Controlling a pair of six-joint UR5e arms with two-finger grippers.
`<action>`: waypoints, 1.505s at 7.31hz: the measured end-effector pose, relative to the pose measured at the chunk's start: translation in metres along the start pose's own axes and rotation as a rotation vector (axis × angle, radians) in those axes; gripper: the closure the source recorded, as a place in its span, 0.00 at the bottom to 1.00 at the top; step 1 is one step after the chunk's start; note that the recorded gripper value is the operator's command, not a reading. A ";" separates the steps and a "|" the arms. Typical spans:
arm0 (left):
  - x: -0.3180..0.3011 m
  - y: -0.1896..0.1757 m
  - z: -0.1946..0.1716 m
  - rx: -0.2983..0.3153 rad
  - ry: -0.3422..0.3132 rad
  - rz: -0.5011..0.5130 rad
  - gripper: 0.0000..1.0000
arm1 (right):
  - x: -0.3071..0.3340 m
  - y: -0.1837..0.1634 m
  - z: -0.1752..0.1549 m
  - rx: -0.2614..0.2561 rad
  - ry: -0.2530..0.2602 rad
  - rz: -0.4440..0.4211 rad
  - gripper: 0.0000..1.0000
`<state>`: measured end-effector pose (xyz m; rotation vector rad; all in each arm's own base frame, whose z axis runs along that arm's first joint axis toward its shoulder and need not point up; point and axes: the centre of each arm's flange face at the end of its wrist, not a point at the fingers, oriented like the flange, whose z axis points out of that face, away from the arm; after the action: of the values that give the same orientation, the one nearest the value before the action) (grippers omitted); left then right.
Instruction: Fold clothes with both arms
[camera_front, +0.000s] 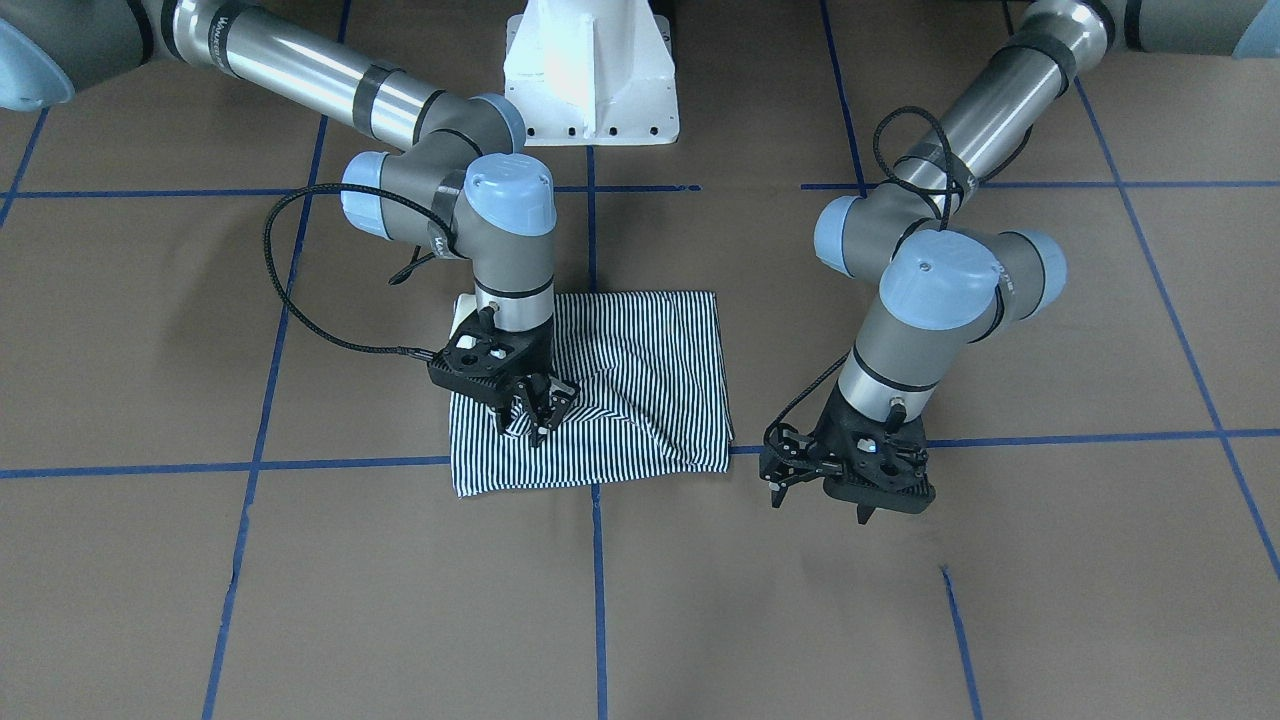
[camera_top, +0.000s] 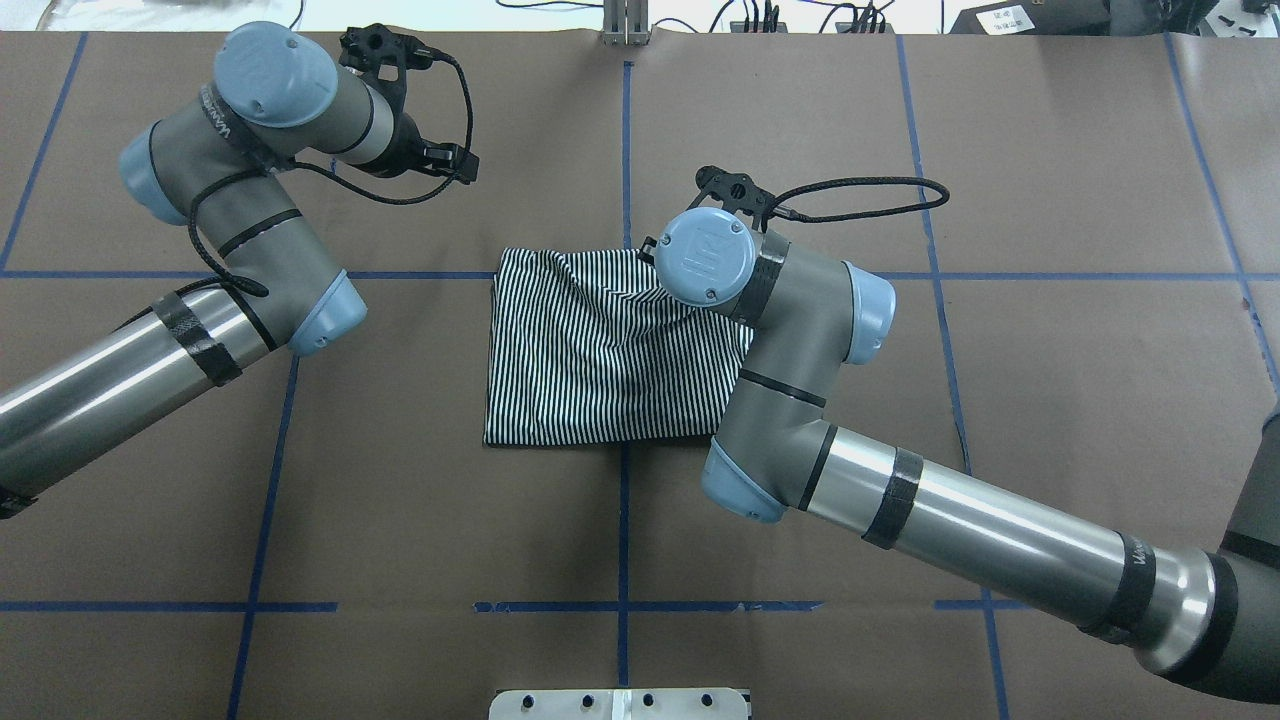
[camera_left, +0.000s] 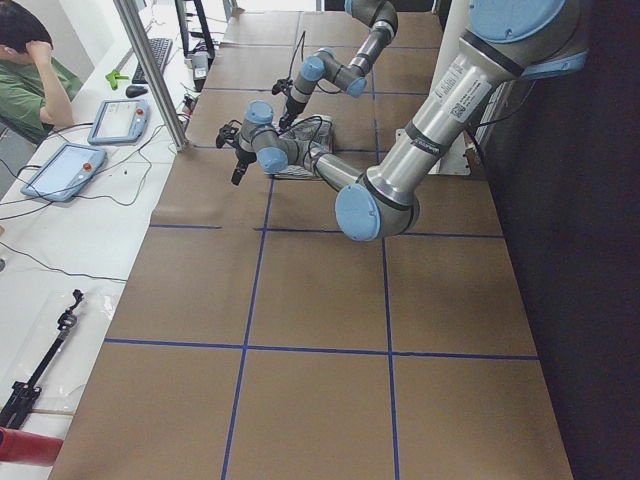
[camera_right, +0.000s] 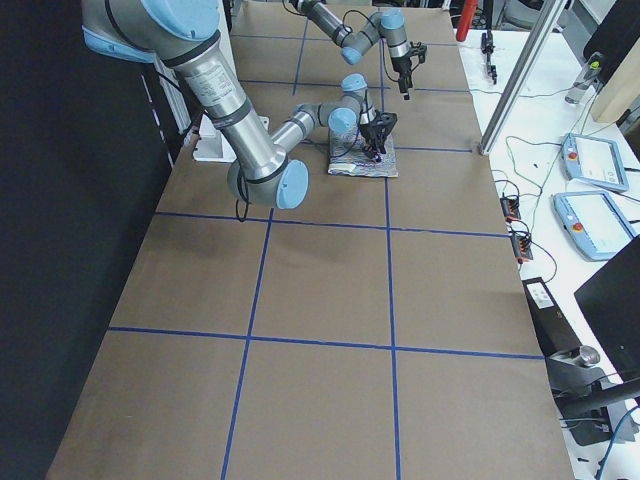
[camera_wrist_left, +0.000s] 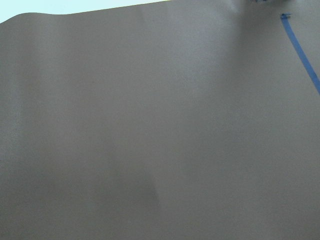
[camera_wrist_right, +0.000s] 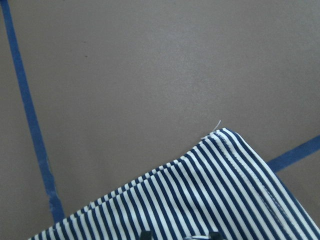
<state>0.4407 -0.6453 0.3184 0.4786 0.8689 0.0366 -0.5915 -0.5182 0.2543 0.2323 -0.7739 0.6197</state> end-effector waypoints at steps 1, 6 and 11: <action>0.001 0.001 0.001 -0.001 0.001 -0.002 0.00 | 0.000 0.000 0.000 -0.001 0.002 -0.003 1.00; 0.017 0.011 0.002 -0.009 0.020 -0.046 0.00 | 0.010 -0.034 0.013 0.041 0.070 -0.007 0.00; 0.022 0.042 -0.061 -0.038 0.058 -0.012 0.00 | 0.020 -0.115 -0.018 -0.093 0.071 -0.233 0.00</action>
<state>0.4167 -0.5797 0.2869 0.4382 0.9260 0.0556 -0.5003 -0.5939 0.2590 0.2101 -0.6932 0.3686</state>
